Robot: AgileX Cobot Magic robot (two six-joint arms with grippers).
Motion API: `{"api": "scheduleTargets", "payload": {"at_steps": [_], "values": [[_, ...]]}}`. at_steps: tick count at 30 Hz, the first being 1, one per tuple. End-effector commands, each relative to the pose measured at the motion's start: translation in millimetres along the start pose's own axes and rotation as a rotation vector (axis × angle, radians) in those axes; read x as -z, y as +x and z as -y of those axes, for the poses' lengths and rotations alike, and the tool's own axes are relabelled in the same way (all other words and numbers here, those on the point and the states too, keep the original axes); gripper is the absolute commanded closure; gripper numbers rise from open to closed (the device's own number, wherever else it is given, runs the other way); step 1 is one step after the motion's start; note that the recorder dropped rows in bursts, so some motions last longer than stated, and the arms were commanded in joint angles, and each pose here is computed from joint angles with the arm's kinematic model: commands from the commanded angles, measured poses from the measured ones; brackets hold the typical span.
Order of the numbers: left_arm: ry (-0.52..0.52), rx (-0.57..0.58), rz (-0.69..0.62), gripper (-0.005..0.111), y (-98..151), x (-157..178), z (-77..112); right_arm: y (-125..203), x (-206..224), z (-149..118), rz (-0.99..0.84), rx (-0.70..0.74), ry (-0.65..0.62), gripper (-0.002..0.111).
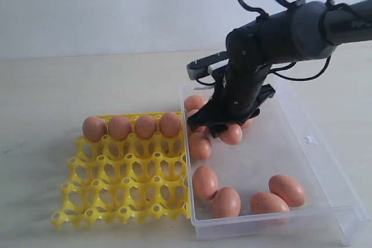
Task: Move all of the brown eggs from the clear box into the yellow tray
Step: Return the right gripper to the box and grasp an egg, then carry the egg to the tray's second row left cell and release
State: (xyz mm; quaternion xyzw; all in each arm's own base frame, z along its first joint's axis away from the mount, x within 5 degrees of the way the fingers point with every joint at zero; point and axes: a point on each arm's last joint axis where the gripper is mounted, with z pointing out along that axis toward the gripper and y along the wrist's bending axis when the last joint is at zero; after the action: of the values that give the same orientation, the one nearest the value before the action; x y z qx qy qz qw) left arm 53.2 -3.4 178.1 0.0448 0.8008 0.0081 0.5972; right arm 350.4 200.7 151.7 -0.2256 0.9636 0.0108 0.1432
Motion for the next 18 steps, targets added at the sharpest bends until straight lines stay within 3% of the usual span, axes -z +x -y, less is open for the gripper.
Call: {"api": "scheduleTargets", "payload": {"at_steps": [1, 5, 9, 10, 12, 18], "values": [[0.001, 0.007, 0.019, 0.107, -2.6, 1.0, 0.0, -7.3, 53.3, -12.2, 0.389, 0.005, -0.092, 0.108], [0.001, 0.007, 0.019, 0.107, -2.6, 1.0, 0.0, 5.2, 66.8, -55.4, 0.712, 0.080, -0.197, 0.108], [0.001, 0.007, 0.019, 0.107, -2.6, 1.0, 0.0, 7.9, 60.9, -97.7, 0.844, 0.094, -0.349, 0.108], [0.001, 0.007, 0.019, 0.107, -2.6, 1.0, 0.0, 7.1, 56.6, -108.9, 0.887, 0.086, -0.441, 0.108], [0.001, 0.007, 0.019, 0.107, -2.6, 1.0, 0.0, 9.1, 45.2, -123.0, 0.904, 0.083, -0.593, 0.108], [0.001, 0.007, 0.019, 0.107, -2.6, 1.0, 0.0, 15.9, 12.1, -136.9, 0.850, 0.049, -0.754, 0.108]]}}
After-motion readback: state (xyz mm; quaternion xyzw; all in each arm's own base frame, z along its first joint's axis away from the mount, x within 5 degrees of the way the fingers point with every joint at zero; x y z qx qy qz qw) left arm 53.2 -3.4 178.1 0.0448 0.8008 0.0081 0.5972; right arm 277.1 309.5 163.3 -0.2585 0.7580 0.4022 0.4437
